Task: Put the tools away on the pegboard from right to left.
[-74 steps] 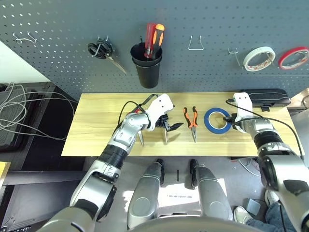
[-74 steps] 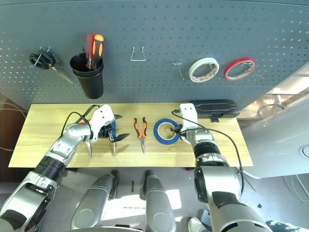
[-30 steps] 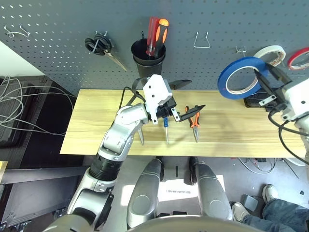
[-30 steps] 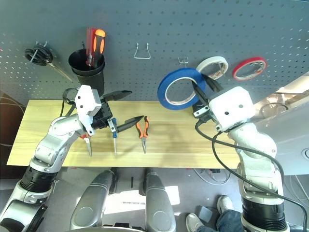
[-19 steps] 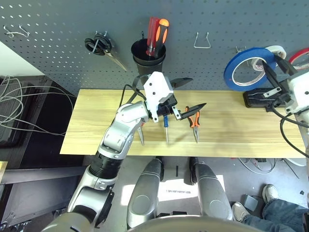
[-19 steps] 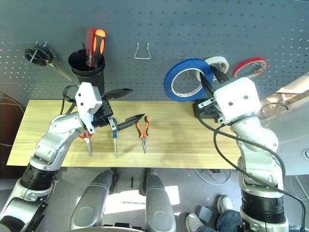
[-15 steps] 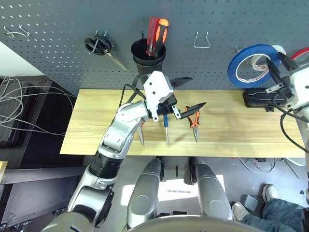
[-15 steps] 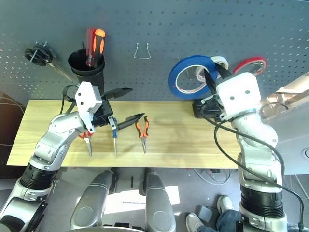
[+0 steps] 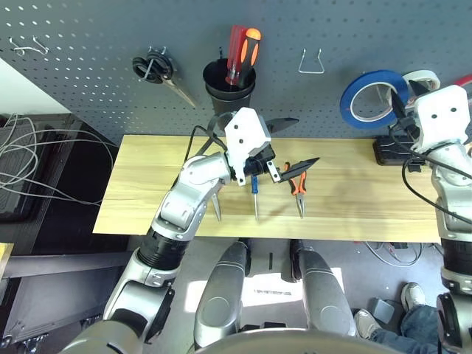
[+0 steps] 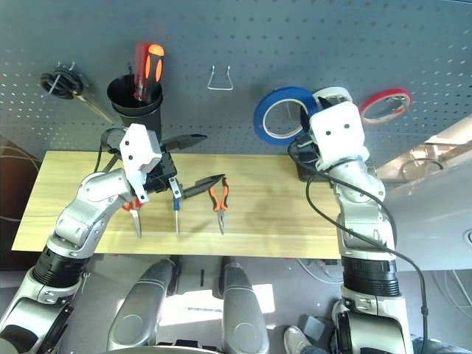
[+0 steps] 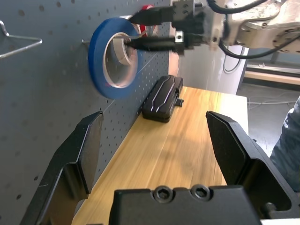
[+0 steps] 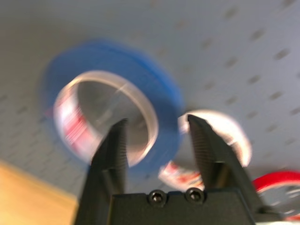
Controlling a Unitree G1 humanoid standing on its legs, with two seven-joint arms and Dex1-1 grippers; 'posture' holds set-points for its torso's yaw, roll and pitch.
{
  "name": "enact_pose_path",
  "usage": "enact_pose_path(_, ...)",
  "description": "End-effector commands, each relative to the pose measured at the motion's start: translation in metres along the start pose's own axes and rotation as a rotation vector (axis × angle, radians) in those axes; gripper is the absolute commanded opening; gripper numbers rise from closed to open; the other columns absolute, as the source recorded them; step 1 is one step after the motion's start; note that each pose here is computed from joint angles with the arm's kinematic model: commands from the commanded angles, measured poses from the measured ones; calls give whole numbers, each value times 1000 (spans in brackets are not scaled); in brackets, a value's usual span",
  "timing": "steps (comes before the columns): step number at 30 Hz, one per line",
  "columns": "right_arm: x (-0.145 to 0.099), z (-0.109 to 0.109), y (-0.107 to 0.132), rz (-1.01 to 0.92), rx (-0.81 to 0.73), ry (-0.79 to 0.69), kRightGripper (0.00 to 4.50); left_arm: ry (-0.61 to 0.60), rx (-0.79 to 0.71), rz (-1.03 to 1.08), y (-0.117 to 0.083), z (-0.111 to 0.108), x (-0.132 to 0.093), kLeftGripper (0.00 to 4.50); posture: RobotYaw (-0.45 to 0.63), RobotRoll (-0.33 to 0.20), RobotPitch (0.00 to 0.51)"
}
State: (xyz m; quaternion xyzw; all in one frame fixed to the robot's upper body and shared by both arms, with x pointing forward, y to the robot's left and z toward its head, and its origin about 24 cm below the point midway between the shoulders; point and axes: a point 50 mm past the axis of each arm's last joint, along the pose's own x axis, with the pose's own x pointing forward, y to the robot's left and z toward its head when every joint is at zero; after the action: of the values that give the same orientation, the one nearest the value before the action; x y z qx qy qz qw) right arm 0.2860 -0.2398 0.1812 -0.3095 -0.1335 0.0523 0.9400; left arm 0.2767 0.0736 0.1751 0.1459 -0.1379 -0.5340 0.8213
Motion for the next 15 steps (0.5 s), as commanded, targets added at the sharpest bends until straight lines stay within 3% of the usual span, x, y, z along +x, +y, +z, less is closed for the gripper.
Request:
enact_pose_path(1, -17, -11, 13, 73, 48, 66, 3729, 21, 15, -29, -5, -2, -1, 4500, 80, 0, 354)
enact_pose_path(3, -28, -22, 22, 116, 93, 140, 4481, 40, 29, -36, -3, -4, -2, 4500, 79, 0, 356)
enact_pose_path(6, -45, -41, 40, 210, 193, 293, 4481, 92, 47, -57, -1, -9, -5, 4500, 75, 0, 357)
enact_pose_path(9, -51, -56, 53, 190, 420, 480, 4481, 148, 58, -86, 2, -15, -8, 4500, 69, 0, 359)
enact_pose_path(12, -42, -66, 68, 184, 620, 663, 4481, 217, 63, -124, 5, -23, -11, 4500, 65, 0, 362)
enact_pose_path(15, -31, -69, 82, 231, 714, 762, 4481, 314, 57, -184, 6, -35, -14, 4500, 71, 0, 365)
